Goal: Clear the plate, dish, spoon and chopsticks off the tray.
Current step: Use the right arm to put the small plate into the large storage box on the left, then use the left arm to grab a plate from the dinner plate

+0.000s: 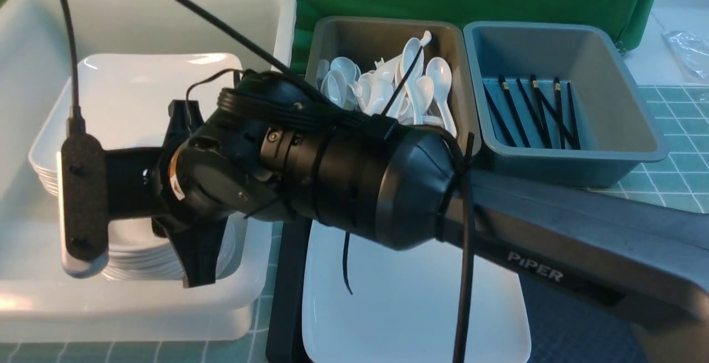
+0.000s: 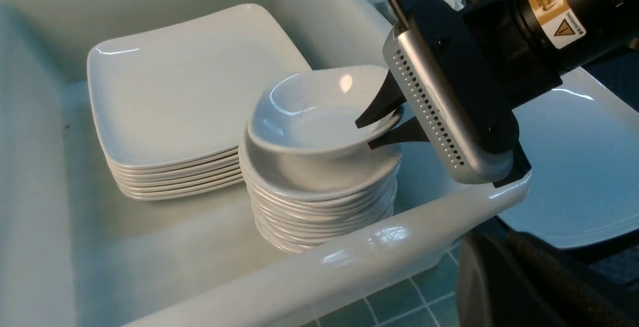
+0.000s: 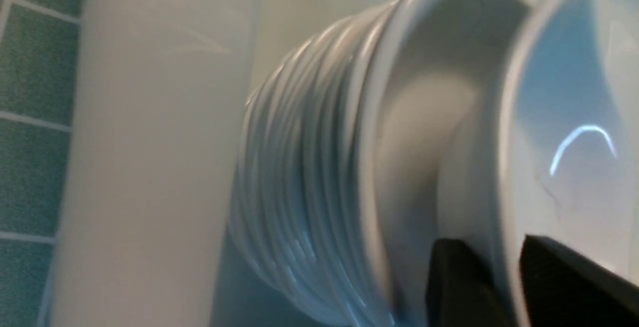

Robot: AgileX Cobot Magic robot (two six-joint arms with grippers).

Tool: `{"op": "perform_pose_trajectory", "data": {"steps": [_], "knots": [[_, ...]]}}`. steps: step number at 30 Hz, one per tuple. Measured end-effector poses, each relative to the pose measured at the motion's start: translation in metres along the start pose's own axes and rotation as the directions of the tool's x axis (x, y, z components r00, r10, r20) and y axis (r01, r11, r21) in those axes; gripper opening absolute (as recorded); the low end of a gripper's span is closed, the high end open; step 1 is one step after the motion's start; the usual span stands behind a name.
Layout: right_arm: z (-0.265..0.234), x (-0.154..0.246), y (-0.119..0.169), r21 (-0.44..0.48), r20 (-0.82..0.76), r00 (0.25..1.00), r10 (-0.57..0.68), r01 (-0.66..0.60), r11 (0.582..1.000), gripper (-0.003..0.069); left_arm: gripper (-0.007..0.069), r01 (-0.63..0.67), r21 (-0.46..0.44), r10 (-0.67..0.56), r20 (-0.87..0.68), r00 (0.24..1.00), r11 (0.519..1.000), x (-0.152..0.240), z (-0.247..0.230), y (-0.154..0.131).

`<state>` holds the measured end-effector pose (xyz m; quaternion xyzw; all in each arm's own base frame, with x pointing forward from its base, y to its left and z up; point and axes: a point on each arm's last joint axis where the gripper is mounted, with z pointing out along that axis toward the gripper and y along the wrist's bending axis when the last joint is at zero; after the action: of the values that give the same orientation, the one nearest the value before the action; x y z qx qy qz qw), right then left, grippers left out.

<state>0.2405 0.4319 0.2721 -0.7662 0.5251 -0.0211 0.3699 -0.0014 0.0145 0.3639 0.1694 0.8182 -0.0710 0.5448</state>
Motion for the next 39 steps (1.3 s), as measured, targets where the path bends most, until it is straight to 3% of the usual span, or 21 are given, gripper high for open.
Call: {"op": "perform_pose_trajectory", "data": {"steps": [4,8,10,15,18,19,23,29,31,34,39], "knots": [[-0.008,-0.007,0.002,0.007,0.009,1.000,-0.018,0.018,1.000,0.0493,0.0018,-0.003,0.023,0.003,0.022,1.000,1.000,-0.002,0.000,-0.002],[-0.039,-0.014,0.001,-0.015,-0.006,1.000,-0.021,0.021,1.000,0.0564,0.0018,-0.027,0.077,0.022,0.068,0.997,0.997,-0.006,0.000,-0.007],[-0.062,-0.012,-0.001,-0.043,-0.041,0.999,0.003,-0.004,0.999,0.0547,0.0018,-0.046,0.112,0.038,0.076,0.996,0.993,-0.009,0.002,-0.011],[-0.132,0.009,-0.002,-0.133,-0.232,0.965,0.118,-0.151,0.979,0.0402,0.0018,-0.128,0.199,0.136,-0.026,0.990,0.972,-0.021,0.032,-0.022],[-0.162,0.025,-0.009,-0.068,-0.268,0.925,0.270,-0.298,0.952,0.0253,0.0018,-0.224,0.316,0.267,-0.096,0.959,0.922,-0.033,0.068,-0.035],[-0.164,0.027,-0.010,-0.061,-0.270,0.921,0.282,-0.309,0.949,0.0235,0.0018,-0.236,0.333,0.280,-0.090,0.956,0.913,-0.033,0.071,-0.036],[-0.200,0.073,-0.003,0.058,-0.328,0.791,0.516,-0.529,0.847,0.0114,0.0018,-0.282,0.527,0.388,-0.101,0.916,0.802,-0.042,0.121,-0.059],[-0.258,0.132,0.052,0.162,-0.349,0.630,0.694,-0.688,0.707,0.0099,0.0018,-0.373,0.676,0.568,-0.083,0.819,0.635,-0.033,0.190,-0.098],[-0.271,0.145,0.071,0.176,-0.334,0.599,0.728,-0.719,0.673,0.0096,0.0018,-0.445,0.707,0.681,-0.069,0.729,0.550,-0.021,0.208,-0.112],[-0.290,0.162,0.097,0.199,-0.265,0.561,0.784,-0.764,0.614,0.0096,0.0022,-0.553,0.758,0.870,-0.040,0.491,0.346,0.008,0.237,-0.139],[-0.313,0.178,0.121,0.212,-0.153,0.530,0.834,-0.807,0.552,0.0096,0.0101,-0.642,0.739,0.957,-0.010,0.290,0.202,0.035,0.273,-0.156]]}}
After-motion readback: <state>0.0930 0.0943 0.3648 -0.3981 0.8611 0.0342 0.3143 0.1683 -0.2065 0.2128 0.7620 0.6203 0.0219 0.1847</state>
